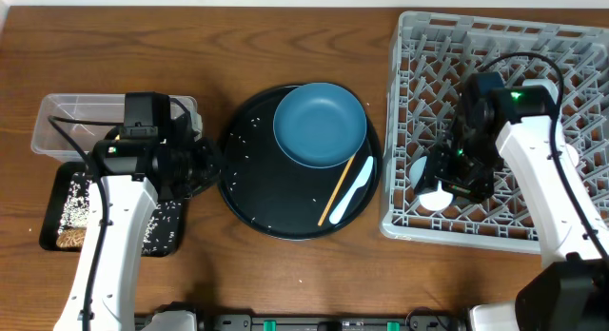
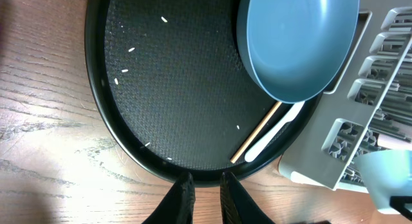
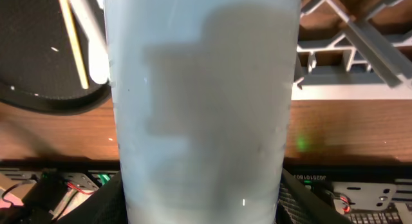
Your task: Sort waste into correct bins and load items into the dishwasher rack
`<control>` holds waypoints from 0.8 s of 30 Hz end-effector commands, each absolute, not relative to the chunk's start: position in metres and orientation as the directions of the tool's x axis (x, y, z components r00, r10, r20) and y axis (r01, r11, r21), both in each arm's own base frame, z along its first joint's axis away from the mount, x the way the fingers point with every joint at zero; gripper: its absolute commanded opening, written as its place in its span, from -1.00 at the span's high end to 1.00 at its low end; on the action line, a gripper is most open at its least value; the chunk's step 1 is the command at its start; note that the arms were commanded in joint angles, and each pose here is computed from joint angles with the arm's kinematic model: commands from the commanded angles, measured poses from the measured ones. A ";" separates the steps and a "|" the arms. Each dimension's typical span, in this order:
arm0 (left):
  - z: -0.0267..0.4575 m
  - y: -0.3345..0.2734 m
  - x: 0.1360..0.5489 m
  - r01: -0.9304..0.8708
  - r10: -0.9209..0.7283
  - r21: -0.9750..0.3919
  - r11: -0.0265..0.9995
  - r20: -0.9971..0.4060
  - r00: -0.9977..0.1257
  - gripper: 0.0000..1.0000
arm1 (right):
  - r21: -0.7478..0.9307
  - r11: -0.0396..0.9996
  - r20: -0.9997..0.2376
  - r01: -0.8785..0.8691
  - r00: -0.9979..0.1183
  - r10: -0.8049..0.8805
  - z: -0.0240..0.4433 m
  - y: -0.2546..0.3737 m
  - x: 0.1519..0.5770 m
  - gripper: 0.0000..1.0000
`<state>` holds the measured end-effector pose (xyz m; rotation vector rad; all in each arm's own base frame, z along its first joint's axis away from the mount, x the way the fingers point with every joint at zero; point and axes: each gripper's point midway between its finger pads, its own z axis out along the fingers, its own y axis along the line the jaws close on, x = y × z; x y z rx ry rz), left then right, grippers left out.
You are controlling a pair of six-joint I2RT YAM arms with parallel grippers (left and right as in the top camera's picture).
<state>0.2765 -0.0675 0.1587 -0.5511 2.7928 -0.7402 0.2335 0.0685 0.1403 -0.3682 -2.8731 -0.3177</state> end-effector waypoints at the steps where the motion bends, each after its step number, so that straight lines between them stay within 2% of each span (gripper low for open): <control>1: 0.159 -0.065 0.277 -0.295 -0.395 -0.499 0.815 -0.106 -0.912 0.66 | 0.176 0.940 0.294 0.293 -0.927 0.234 0.131 0.069 0.225 0.87; 9: 0.158 -0.065 0.275 -0.301 -0.396 -0.496 0.815 -0.095 -0.914 0.66 | 0.252 0.919 0.288 0.303 -0.930 0.228 0.131 0.081 0.232 0.87; 12: 0.158 -0.065 0.275 -0.301 -0.396 -0.496 0.815 -0.096 -0.913 0.66 | 0.257 0.918 0.281 0.302 -0.932 0.228 0.132 0.082 0.234 0.94; 24: 0.158 -0.065 0.273 -0.304 -0.396 -0.494 0.814 -0.089 -0.914 0.66 | 0.303 0.901 0.237 0.309 -0.941 0.243 0.159 0.076 0.248 0.97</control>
